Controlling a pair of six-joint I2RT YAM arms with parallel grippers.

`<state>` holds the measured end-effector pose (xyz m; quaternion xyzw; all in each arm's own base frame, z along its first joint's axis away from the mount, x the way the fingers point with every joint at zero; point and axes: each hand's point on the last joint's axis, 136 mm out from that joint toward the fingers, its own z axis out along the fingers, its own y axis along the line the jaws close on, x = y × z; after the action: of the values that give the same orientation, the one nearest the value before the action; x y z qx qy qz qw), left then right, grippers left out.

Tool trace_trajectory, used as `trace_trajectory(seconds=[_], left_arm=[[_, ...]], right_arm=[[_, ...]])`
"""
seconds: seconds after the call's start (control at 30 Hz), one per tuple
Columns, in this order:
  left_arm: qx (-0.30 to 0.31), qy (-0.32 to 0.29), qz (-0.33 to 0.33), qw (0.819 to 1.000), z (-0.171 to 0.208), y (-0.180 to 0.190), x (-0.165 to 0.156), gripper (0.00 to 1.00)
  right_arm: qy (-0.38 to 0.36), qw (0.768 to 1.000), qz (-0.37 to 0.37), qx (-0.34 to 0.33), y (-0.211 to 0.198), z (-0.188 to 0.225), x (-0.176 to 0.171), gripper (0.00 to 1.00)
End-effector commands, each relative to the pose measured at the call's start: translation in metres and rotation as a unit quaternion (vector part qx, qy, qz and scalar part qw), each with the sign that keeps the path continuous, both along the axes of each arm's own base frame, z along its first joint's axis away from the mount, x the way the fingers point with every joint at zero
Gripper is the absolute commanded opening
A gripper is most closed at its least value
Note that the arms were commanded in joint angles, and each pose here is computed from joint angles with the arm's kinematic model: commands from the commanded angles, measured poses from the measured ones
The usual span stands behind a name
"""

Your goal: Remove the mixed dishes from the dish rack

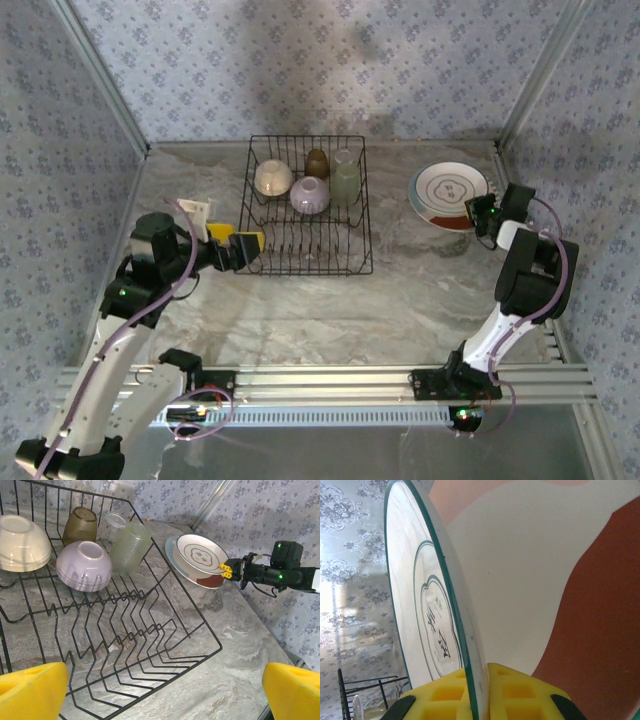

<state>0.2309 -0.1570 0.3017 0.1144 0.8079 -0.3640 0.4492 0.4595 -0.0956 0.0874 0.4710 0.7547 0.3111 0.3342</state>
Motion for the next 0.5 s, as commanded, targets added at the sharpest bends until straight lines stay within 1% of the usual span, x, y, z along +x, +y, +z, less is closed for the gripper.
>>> trace_trajectory(seconds=[0.0,0.47], left_arm=[[0.004,-0.001,-0.006,1.0,-0.003,0.0,-0.001,0.99],[0.0,0.005,-0.017,1.0,-0.005,-0.003,-0.002,0.99]], right_arm=[[-0.023,1.0,-0.001,-0.007,-0.01,0.01,0.014,0.0],[-0.007,1.0,-0.005,-0.003,-0.017,-0.002,0.022,0.0]])
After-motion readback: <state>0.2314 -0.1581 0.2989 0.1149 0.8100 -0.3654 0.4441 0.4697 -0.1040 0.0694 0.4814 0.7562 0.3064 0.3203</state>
